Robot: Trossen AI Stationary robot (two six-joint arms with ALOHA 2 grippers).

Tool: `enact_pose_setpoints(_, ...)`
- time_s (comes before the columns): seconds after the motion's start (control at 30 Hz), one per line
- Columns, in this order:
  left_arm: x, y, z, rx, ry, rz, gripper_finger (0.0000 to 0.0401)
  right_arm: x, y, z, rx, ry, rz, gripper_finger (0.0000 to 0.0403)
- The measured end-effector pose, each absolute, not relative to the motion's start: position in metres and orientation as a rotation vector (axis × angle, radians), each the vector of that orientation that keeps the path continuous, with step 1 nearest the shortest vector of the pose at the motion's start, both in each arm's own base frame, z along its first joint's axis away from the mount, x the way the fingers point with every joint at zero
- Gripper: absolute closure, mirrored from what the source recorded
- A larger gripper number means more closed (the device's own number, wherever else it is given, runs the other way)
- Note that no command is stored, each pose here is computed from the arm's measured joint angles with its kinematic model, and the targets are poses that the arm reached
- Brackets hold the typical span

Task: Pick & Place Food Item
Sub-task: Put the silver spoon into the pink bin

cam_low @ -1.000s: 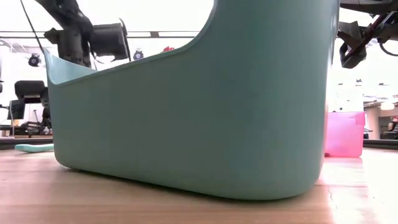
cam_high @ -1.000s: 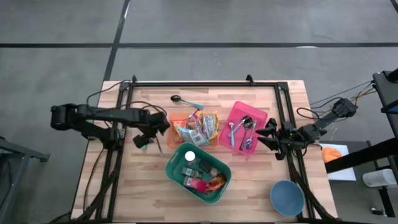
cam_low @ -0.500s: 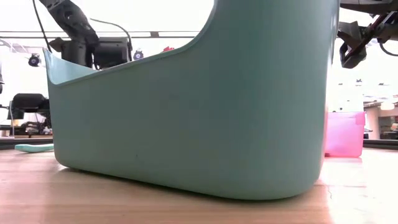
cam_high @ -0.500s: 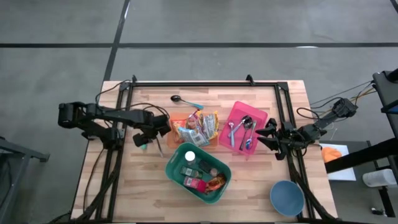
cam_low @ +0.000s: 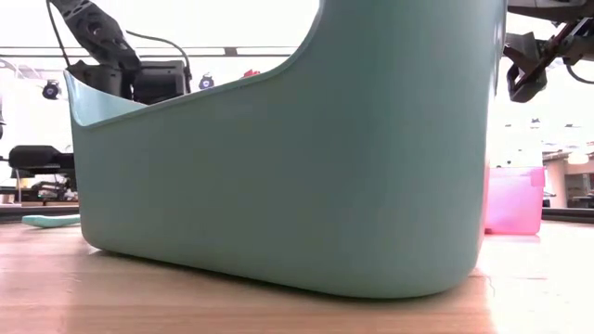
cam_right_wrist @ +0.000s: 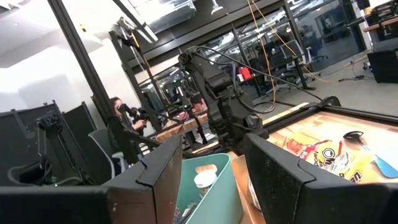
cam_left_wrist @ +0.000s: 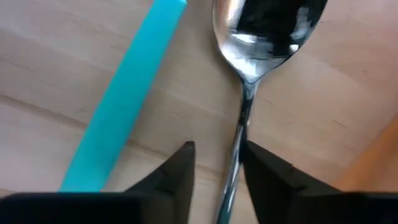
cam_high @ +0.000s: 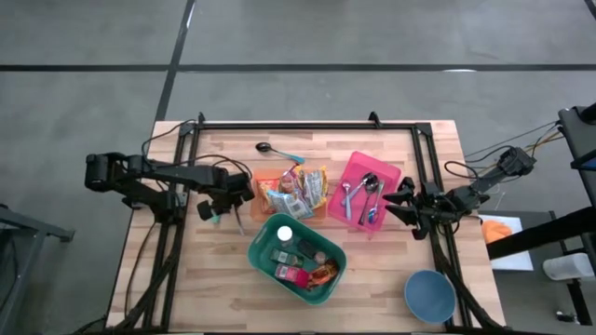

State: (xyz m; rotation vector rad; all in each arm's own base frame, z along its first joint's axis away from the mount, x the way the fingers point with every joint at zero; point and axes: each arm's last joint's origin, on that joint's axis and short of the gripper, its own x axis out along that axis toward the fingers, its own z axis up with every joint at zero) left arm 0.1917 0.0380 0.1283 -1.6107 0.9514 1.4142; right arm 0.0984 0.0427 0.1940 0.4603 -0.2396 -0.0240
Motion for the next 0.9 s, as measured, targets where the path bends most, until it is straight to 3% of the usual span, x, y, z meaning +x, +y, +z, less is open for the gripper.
enact_pose_setpoints(0.3,0.194,0.038,0.128,-1.618,0.93,1.405,0.0389,0.098,0.043,0.194,0.46,-0.24,-0.024,0.0232)
enact_pose_setpoints(0.6,0.192,0.038,0.132,-1.624,0.909,1.387,0.0397,0.098,0.043,0.194,0.461,-0.24,-0.024,0.0232)
enact_pose_setpoints(0.9,0.181,0.038,0.159,-1.63,0.761,1.317,0.04,0.098,0.043,0.194,0.461,-0.241,-0.024,0.0232)
